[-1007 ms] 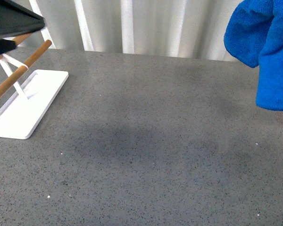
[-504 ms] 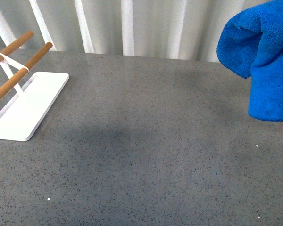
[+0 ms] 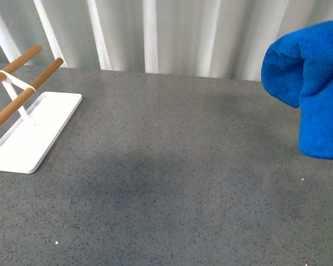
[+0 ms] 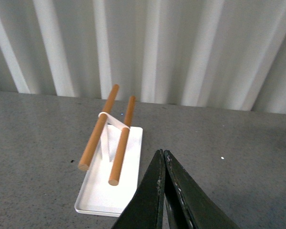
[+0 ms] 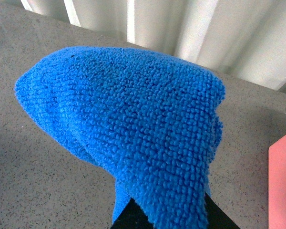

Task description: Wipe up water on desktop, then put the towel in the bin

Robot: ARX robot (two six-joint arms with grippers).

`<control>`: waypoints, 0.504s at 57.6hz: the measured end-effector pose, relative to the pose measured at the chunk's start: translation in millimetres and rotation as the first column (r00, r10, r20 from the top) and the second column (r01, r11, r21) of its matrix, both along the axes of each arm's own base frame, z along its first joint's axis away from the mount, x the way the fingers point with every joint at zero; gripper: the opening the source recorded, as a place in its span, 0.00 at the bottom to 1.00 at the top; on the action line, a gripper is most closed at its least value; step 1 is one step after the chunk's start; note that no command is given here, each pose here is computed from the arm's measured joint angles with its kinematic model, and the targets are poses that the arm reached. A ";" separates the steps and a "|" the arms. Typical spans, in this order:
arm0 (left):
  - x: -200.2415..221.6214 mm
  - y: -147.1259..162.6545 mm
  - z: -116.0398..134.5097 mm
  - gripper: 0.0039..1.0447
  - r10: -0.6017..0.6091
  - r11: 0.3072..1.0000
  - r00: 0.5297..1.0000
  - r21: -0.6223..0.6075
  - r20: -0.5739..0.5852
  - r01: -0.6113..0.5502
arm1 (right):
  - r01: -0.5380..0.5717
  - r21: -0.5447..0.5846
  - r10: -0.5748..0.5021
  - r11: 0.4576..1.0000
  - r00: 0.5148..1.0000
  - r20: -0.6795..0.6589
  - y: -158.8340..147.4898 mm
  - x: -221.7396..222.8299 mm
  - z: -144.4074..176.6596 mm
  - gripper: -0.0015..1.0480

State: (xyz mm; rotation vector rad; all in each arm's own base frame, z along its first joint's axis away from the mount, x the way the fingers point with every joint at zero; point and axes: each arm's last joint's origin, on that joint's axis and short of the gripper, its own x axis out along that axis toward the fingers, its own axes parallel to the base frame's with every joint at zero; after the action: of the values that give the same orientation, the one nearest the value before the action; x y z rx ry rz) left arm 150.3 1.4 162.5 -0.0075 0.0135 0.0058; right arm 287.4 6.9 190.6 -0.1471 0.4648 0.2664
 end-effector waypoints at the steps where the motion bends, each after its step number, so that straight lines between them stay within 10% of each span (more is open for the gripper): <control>1: -0.8 -0.5 0.3 0.03 -0.003 1.000 1.000 0.000 0.000 0.003 | -0.001 -0.001 0.001 1.000 1.000 0.002 0.5 -0.5 0.6 0.03; 29: -24.4 -1.2 11.2 0.03 -0.006 1.000 0.999 0.000 0.037 0.006 | -0.031 0.006 0.031 1.000 0.999 0.021 16.3 -9.3 4.8 0.03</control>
State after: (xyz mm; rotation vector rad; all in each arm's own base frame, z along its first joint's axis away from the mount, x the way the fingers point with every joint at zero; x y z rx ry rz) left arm 125.9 0.2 173.7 -0.0074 -0.0231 -0.0001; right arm 278.2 23.2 195.4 -0.1508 0.4411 0.2960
